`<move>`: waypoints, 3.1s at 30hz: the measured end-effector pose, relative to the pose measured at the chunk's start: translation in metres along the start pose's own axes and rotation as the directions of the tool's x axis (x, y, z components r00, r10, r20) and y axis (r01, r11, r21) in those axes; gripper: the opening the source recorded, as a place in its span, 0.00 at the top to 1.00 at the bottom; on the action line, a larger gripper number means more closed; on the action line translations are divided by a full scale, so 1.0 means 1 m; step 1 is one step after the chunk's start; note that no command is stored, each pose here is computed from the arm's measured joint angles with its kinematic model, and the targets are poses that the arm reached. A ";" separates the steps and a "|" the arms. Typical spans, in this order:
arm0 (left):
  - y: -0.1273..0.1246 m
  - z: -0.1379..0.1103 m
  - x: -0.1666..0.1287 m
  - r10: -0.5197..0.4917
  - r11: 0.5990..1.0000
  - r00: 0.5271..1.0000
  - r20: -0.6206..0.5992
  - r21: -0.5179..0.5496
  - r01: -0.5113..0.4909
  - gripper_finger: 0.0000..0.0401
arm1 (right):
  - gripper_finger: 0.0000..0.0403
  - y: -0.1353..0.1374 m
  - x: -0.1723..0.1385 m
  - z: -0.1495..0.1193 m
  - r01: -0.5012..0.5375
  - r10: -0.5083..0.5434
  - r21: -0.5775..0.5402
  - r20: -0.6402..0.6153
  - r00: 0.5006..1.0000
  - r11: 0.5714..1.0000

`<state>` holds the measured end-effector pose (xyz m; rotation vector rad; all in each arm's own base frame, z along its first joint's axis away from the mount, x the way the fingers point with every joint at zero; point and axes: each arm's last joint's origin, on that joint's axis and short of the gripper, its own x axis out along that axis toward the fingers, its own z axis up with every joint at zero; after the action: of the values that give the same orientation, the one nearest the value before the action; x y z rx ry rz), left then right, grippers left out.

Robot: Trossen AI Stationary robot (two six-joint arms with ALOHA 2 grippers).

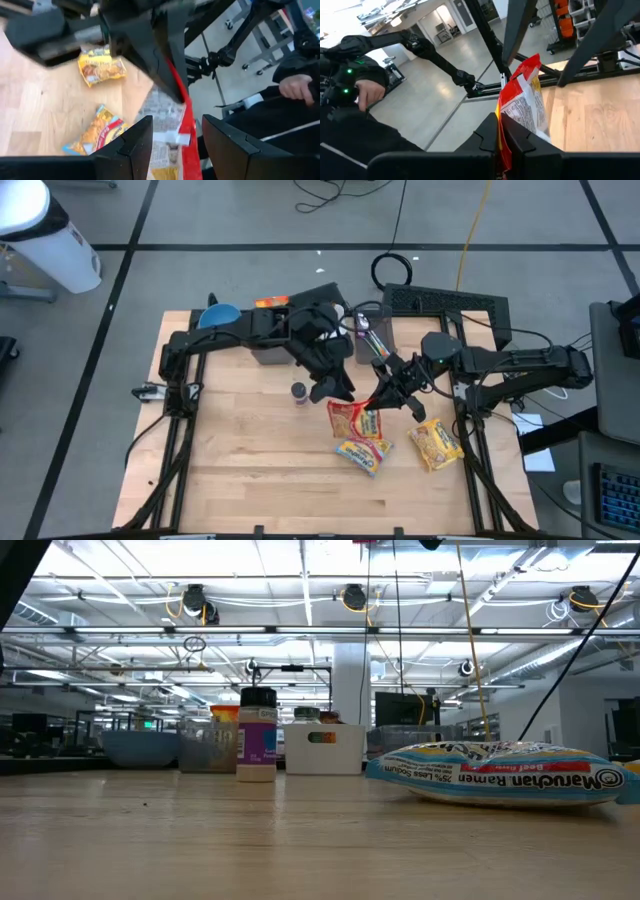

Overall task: Pick & Place Food Item
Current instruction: Put the red noodle pack into the left black bin

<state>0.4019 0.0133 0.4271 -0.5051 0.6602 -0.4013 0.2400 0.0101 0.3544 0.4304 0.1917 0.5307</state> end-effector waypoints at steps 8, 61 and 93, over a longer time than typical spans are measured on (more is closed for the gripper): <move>-0.007 -0.005 0.004 0.018 1.000 0.999 -0.027 0.000 -0.018 0.56 | 1.00 -0.007 -0.007 0.004 0.038 -0.038 -0.005 0.022 0.999 0.999; 0.010 0.004 0.017 0.003 1.000 1.000 0.024 -0.016 -0.002 0.78 | 1.00 -0.006 -0.007 0.004 -0.007 0.007 -0.034 0.000 1.000 0.999; 0.008 -0.001 0.018 -0.018 0.999 0.999 -0.027 -0.029 0.017 0.78 | 1.00 -0.007 -0.008 0.005 -0.002 0.003 -0.045 0.014 1.000 0.999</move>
<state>0.4156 0.0106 0.4129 -0.5341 0.6894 -0.4161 0.2379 -0.0017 0.3563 0.3907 0.1653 0.5336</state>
